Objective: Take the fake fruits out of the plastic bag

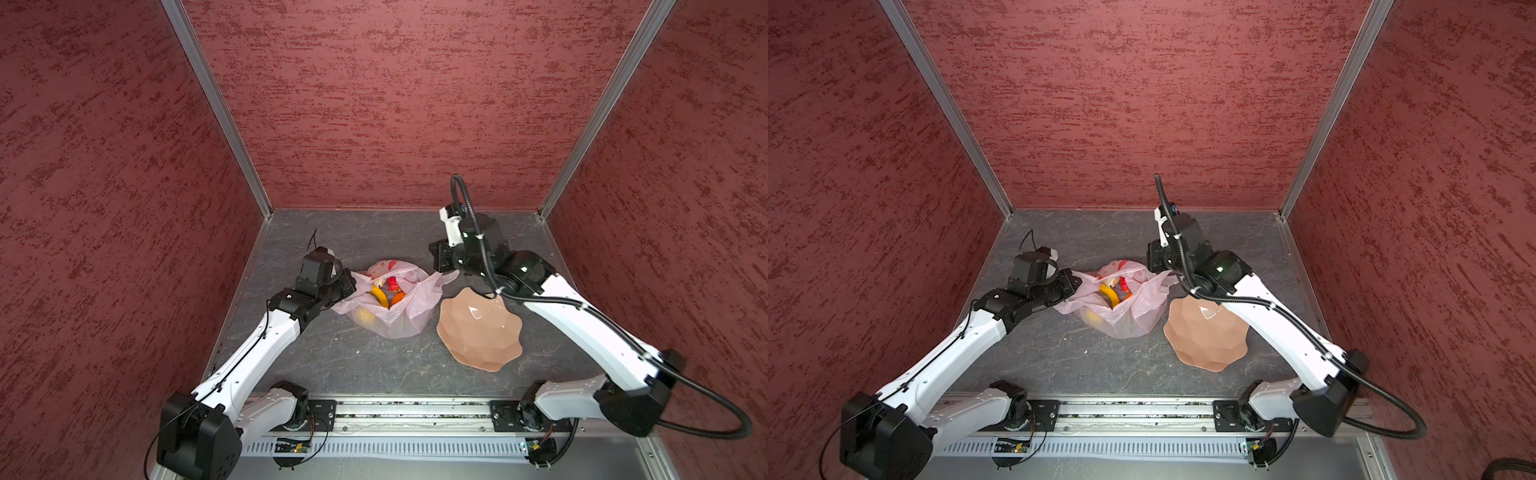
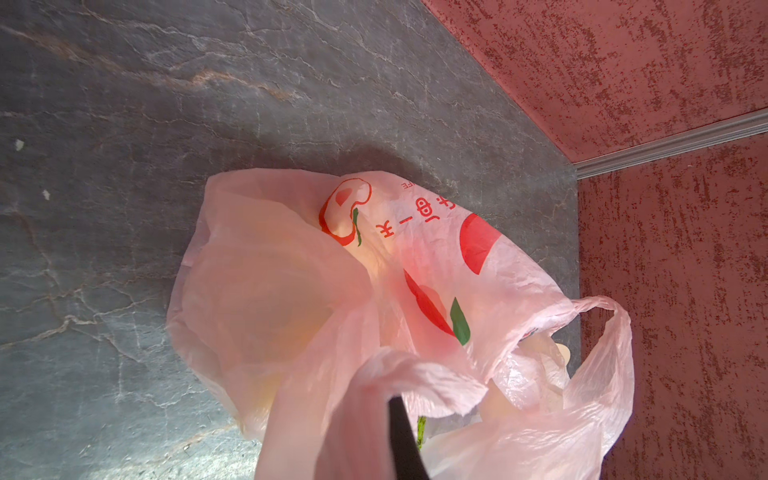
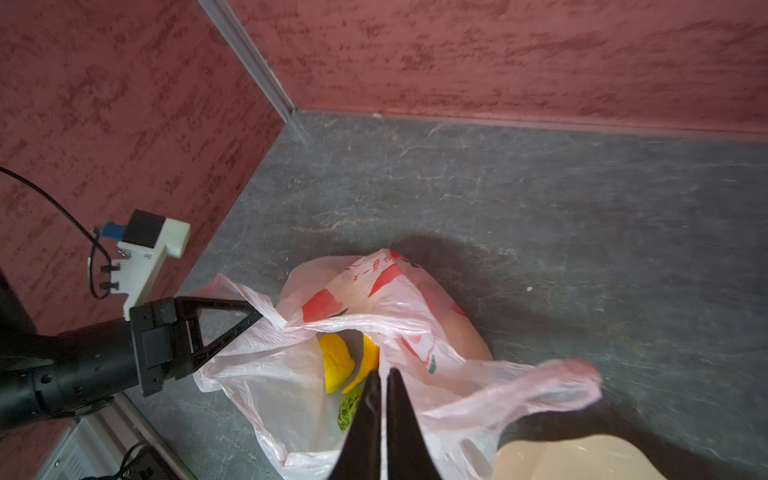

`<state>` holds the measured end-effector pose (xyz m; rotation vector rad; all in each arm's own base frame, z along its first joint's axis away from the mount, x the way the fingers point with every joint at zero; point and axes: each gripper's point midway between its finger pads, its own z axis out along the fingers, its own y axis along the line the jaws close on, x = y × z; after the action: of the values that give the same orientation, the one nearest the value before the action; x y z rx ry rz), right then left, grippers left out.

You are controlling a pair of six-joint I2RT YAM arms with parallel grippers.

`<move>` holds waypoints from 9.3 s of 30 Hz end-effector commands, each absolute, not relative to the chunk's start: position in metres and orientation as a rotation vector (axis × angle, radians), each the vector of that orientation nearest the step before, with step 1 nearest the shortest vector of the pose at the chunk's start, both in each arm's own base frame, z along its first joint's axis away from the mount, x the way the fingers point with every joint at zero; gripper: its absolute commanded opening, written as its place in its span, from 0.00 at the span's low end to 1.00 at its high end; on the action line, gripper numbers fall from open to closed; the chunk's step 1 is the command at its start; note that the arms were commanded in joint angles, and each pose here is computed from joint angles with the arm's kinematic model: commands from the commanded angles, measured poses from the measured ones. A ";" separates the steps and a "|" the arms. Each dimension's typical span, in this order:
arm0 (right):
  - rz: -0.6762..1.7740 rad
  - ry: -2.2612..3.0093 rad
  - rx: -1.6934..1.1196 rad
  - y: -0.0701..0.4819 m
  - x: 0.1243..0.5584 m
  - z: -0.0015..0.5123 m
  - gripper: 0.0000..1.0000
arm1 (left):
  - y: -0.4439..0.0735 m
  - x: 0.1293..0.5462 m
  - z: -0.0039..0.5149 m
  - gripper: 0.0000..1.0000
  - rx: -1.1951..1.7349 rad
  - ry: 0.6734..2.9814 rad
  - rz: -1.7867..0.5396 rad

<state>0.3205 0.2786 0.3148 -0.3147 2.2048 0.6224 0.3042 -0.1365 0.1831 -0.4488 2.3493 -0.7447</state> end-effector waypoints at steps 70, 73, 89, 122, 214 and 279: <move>0.364 2.495 -0.113 0.328 0.421 0.133 0.02 | -0.098 0.295 0.184 0.00 -0.604 2.239 -0.830; 0.350 2.475 -0.152 0.320 0.447 0.134 0.02 | -0.092 0.292 0.187 0.00 -0.634 2.221 -0.826; 0.662 2.504 -0.452 0.393 0.358 0.162 0.03 | -0.105 0.317 0.199 0.00 -0.656 2.157 -0.933; 0.697 2.600 -0.574 0.405 0.259 0.134 0.09 | -0.076 0.322 0.167 0.00 -0.859 2.117 -0.812; 0.360 2.766 -0.555 0.369 0.240 0.040 0.70 | -0.119 0.209 0.092 0.00 -0.848 2.358 -0.670; 0.618 2.070 -0.396 0.397 0.342 0.318 0.13 | -0.124 0.252 0.134 0.00 -0.780 2.242 -0.664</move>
<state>0.3161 0.4041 0.2760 -0.4600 2.2014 0.6418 0.2530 -0.1229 0.1378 -0.7789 2.2350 -0.6603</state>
